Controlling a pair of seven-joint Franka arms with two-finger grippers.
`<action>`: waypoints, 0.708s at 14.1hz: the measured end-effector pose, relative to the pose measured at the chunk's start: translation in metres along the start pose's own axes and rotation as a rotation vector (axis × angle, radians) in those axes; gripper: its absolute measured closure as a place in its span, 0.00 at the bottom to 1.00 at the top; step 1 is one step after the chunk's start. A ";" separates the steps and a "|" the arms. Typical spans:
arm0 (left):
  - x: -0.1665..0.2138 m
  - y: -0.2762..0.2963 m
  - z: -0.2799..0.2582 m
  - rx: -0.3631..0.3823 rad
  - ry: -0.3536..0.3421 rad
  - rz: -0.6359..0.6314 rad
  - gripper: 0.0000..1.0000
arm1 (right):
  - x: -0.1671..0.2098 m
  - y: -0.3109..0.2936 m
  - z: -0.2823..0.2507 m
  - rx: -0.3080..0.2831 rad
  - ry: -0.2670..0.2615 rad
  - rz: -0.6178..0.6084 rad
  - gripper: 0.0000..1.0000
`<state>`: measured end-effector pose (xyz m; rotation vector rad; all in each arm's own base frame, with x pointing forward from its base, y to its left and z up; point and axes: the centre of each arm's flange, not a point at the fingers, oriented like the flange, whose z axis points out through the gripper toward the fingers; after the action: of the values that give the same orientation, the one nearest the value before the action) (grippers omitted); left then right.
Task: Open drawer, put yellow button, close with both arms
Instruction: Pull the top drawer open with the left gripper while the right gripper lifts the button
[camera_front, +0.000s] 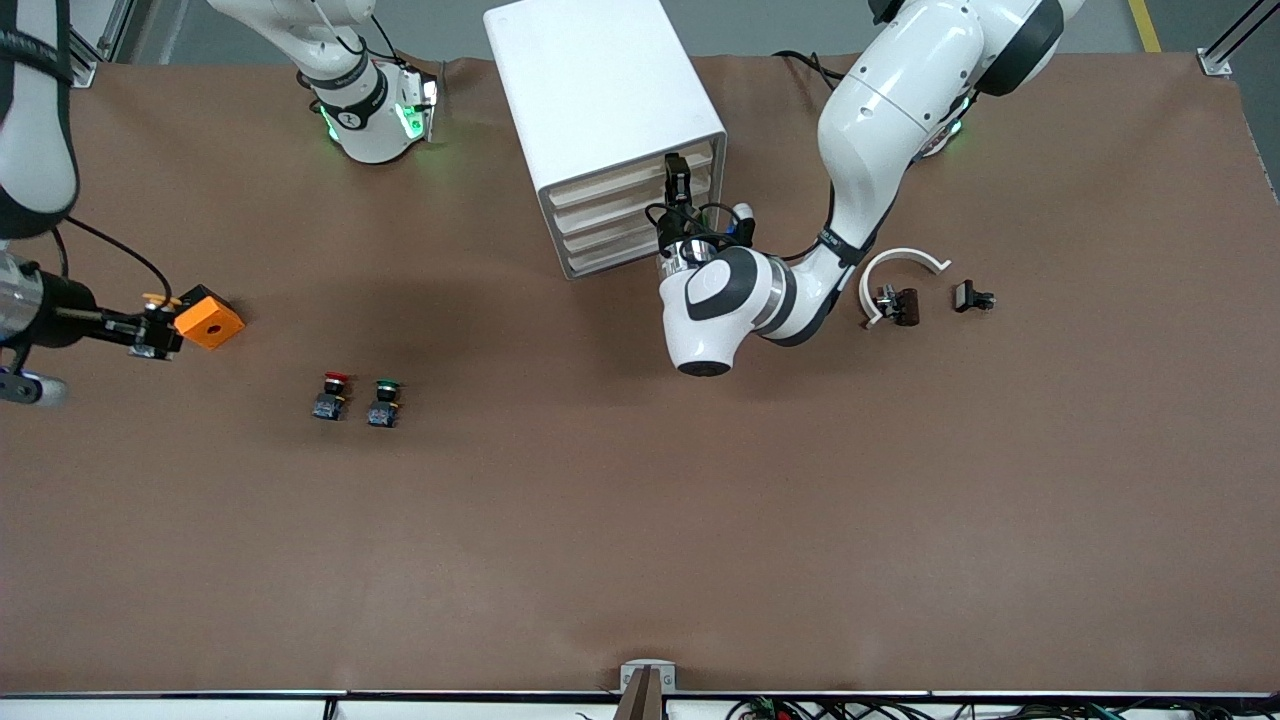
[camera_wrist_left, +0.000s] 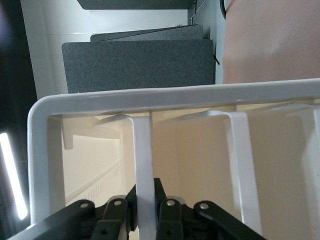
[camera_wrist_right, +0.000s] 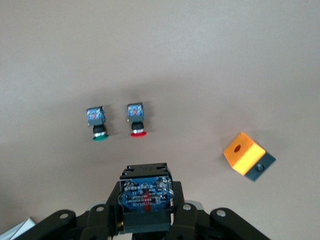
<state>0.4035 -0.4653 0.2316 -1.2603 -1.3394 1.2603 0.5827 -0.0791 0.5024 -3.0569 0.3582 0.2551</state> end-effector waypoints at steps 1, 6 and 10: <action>0.000 0.000 0.000 0.000 -0.001 -0.001 0.90 | -0.008 -0.001 -0.008 0.000 -0.008 0.011 0.59; 0.010 0.001 -0.015 -0.008 -0.025 -0.007 0.90 | -0.016 -0.014 -0.011 -0.004 -0.016 0.041 0.59; 0.030 0.002 -0.042 -0.015 -0.079 -0.015 0.90 | -0.026 -0.068 -0.010 -0.020 -0.014 0.129 0.59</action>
<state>0.4428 -0.4309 0.2328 -1.2199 -1.4140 1.3041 0.5754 -0.0076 0.5193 -3.0537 0.5563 0.2866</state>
